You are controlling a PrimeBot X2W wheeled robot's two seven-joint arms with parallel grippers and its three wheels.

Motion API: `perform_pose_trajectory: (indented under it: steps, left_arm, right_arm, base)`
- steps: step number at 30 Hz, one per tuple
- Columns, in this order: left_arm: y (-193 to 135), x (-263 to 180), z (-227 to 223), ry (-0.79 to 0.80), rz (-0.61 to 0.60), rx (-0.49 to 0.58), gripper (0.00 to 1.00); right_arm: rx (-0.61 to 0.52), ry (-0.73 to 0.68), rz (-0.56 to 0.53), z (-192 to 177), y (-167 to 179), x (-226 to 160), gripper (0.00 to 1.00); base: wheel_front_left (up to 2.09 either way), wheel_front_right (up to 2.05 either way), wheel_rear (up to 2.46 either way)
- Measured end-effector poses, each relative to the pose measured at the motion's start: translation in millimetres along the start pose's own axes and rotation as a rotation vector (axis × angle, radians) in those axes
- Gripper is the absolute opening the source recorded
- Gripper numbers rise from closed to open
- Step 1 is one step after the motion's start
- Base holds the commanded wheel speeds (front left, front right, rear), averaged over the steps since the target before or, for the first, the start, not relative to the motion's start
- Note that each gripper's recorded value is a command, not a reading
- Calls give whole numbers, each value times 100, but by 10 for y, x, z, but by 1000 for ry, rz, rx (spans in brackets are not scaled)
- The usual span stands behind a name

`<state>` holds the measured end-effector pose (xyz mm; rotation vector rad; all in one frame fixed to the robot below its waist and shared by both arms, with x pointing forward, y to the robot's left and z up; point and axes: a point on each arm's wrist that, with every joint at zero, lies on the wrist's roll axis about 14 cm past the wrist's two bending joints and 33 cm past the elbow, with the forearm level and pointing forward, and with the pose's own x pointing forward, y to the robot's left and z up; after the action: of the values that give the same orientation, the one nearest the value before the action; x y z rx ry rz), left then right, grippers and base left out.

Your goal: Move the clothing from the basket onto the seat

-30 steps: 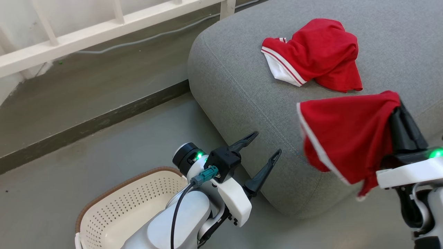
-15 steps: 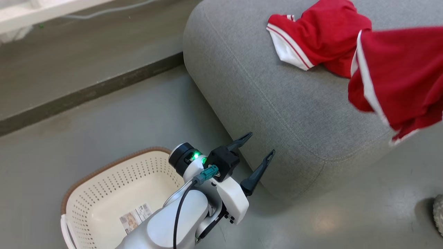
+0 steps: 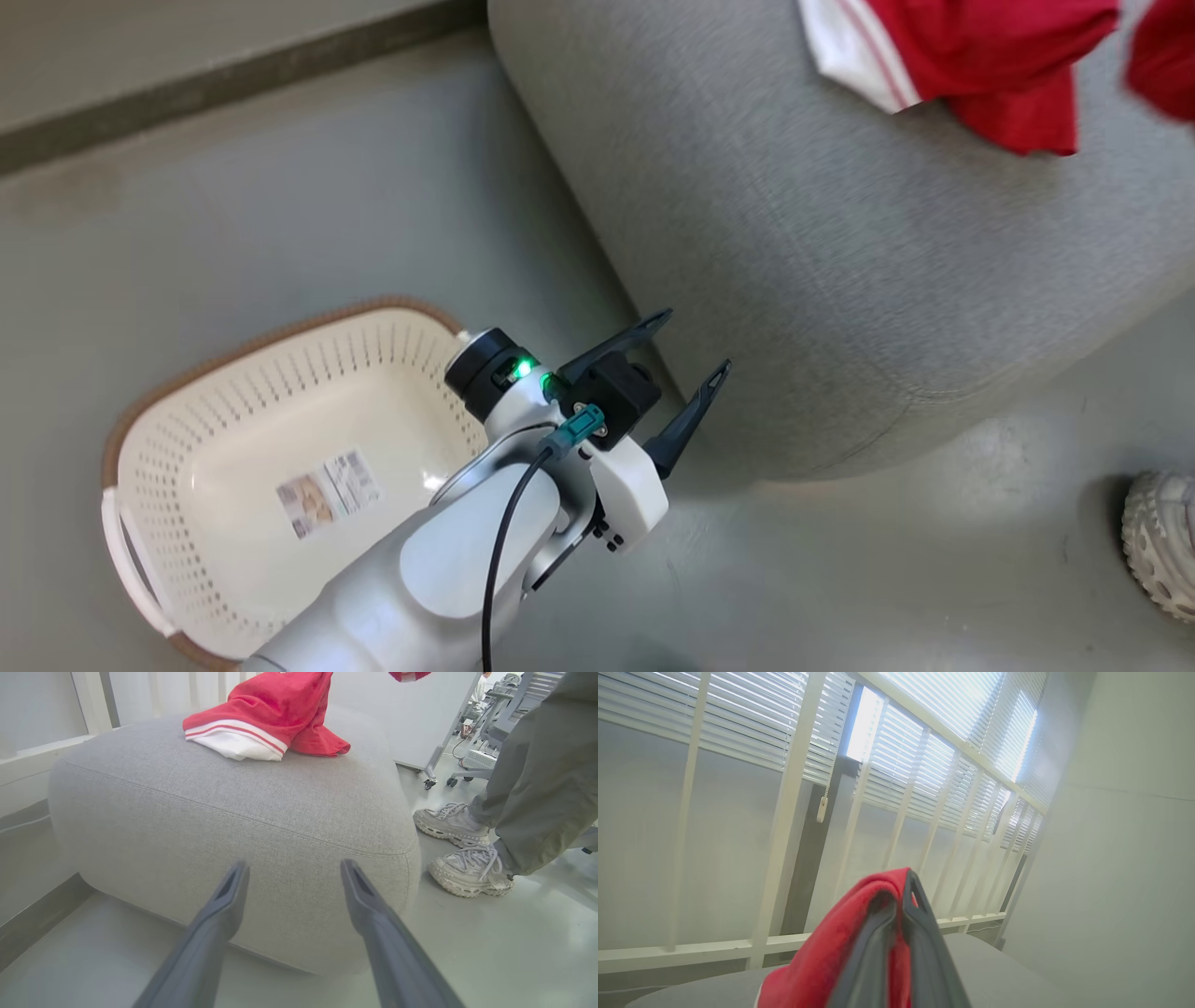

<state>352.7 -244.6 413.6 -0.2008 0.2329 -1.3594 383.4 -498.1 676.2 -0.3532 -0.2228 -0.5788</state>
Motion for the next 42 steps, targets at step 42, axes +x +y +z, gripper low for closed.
perform_pose_trajectory:
  steps: [42]
  left_arm:
    - [773,-395,-1064,124,201,-163,100]
  right_arm:
    - [47,379,-57,-1810,901,825,0]
  base:
    - [0,0,0]
